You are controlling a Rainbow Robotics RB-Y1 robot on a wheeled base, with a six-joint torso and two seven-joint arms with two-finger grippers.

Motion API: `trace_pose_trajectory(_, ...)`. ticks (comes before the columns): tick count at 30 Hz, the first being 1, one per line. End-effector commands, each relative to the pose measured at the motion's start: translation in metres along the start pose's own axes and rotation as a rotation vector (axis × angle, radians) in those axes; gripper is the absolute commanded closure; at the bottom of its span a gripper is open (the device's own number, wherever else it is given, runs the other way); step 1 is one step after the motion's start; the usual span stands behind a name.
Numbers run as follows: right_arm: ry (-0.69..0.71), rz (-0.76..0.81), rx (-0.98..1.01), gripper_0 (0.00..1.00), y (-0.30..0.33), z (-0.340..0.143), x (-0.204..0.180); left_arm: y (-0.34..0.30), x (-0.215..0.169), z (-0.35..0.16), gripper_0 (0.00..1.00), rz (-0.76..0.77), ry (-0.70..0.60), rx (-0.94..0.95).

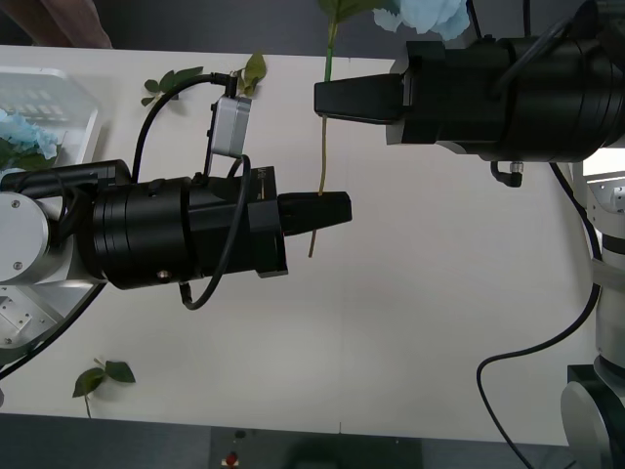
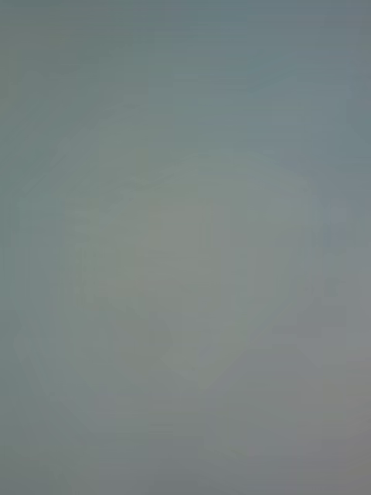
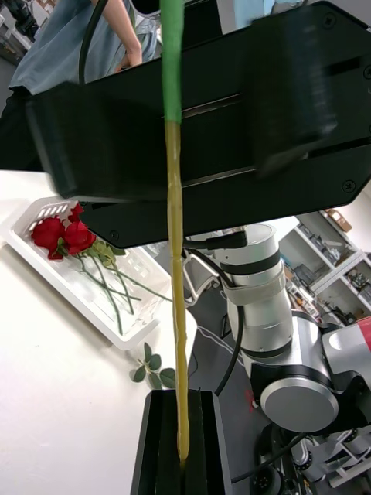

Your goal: Put the red flowers into the right box and the blue flowers into the left box

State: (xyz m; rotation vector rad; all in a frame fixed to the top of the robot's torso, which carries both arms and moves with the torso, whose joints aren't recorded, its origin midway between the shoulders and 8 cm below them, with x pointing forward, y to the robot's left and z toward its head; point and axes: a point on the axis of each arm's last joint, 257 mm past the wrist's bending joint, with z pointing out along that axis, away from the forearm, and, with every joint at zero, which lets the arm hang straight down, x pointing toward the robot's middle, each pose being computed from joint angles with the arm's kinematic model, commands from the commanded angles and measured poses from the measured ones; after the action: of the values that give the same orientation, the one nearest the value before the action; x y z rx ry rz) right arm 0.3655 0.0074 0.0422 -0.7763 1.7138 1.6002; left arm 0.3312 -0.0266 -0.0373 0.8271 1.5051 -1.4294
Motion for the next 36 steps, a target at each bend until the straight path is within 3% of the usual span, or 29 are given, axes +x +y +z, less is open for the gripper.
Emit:
trace_pose_trajectory(1, -0.007, 0.004, -0.027, 0.00, 0.014, 0.004, -0.007, -0.013, -0.014, 0.002, 1.00, 0.049, -0.015, 0.022)
trace_pose_trajectory(10, -0.007, 0.004, -0.027, 0.00, 0.014, 0.004, -0.007, 0.006, -0.037, -0.027, 1.00, 0.100, -0.015, -0.054)
trace_pose_trajectory(19, -0.007, 0.004, -0.027, 0.00, 0.014, 0.004, -0.007, 0.038, -0.055, -0.096, 1.00, 0.125, 0.033, -0.193)
trace_pose_trajectory(28, -0.023, 0.026, -0.003, 0.00, 0.003, -0.004, -0.002, 0.078, -0.059, -0.205, 1.00, 0.080, 0.080, -0.391)
trace_pose_trajectory(36, -0.008, -0.037, 0.080, 0.00, -0.014, -0.026, 0.007, 0.108, -0.052, -0.346, 1.00, 0.003, 0.136, -0.652)
